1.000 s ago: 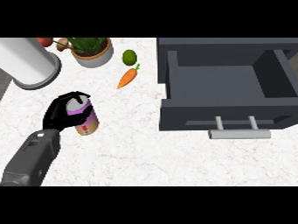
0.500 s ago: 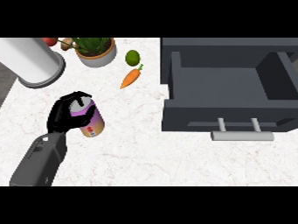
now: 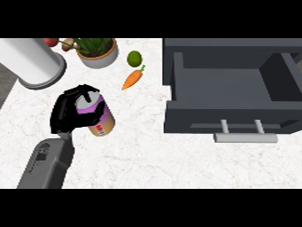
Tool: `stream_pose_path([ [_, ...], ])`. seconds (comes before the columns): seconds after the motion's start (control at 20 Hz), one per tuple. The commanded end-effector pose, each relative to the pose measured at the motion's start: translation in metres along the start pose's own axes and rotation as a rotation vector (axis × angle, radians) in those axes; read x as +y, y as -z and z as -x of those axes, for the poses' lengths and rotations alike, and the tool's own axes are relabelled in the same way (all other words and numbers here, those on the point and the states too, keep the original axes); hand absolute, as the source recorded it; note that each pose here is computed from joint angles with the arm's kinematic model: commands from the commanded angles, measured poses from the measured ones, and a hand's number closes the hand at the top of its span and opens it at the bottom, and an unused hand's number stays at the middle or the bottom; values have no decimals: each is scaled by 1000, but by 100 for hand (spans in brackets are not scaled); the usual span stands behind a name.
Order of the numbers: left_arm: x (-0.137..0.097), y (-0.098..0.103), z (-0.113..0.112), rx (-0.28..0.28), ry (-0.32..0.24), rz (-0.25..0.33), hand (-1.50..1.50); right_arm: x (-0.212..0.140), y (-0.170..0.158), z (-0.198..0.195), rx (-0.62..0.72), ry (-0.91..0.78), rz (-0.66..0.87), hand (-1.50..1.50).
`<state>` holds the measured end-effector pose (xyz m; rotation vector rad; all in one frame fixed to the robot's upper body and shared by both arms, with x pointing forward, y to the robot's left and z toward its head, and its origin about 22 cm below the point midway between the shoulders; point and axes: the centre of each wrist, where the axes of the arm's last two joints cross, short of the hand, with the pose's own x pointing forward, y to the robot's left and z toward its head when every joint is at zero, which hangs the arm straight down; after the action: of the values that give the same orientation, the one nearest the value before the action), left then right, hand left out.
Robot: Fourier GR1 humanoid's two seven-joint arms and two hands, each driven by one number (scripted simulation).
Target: Pick up the can, place it into the drawer and close the drawer
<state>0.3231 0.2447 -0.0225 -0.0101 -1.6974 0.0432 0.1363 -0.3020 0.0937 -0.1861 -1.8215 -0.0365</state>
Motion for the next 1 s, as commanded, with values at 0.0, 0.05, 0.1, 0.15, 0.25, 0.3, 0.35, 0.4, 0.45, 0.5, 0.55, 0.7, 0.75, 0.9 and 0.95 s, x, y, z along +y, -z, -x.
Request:
stream_pose_path([
  [0.0, -29, 10, -35, -35, 30, 31, 150, 9, 4, 6, -11, 7, -1, -150],
  [0.05, -47, 7, -47, -59, 14, 38, 150, 7, 1, -9, -14, 8, 9, -150],
  [0.1, -52, 15, -59, -62, 16, 51, 150, 8, 2, -1, 0, 12, 8, -150],
  [0.15, -64, 16, -72, -66, 32, 59, 150, 2, 4, -6, -8, -17, 6, -150],
  [0.25, -62, 25, -85, -56, 41, 86, 150, 1, 4, -14, -6, -1, -6, -150],
  [0.3, -78, 19, -99, -88, 28, 65, 150, -5, -4, -4, 0, 1, 0, -150],
  [0.35, -87, 31, -103, -71, 24, 95, 150, -5, 3, -10, -3, -2, 1, -150],
  [0.4, -96, 28, -110, -68, 9, 108, 150, 4, -3, -8, -7, 10, -11, -150],
  [0.45, -99, 42, -125, -68, 36, 104, 150, -5, -2, 8, 6, 16, 11, -150],
  [0.5, -106, 44, -137, -52, 41, 116, 150, -3, 8, 0, -11, 9, -1, -150],
  [0.55, -114, 52, -146, -77, 46, 106, 150, -10, 3, -5, -5, -12, 11, -150],
  [0.7, -152, 46, -153, -76, 73, 125, 150, -13, 1, -3, -14, 18, 6, -150],
  [0.75, -144, 53, -168, -86, 68, 136, 150, -1, 17, 4, -15, -6, -2, -150],
  [0.9, -175, 66, -181, -130, 86, 128, 150, 6, 7, -14, -22, 15, 3, -150],
  [0.95, -182, 56, -196, -124, 83, 145, 150, -4, -1, -20, -5, -2, 5, -150],
])
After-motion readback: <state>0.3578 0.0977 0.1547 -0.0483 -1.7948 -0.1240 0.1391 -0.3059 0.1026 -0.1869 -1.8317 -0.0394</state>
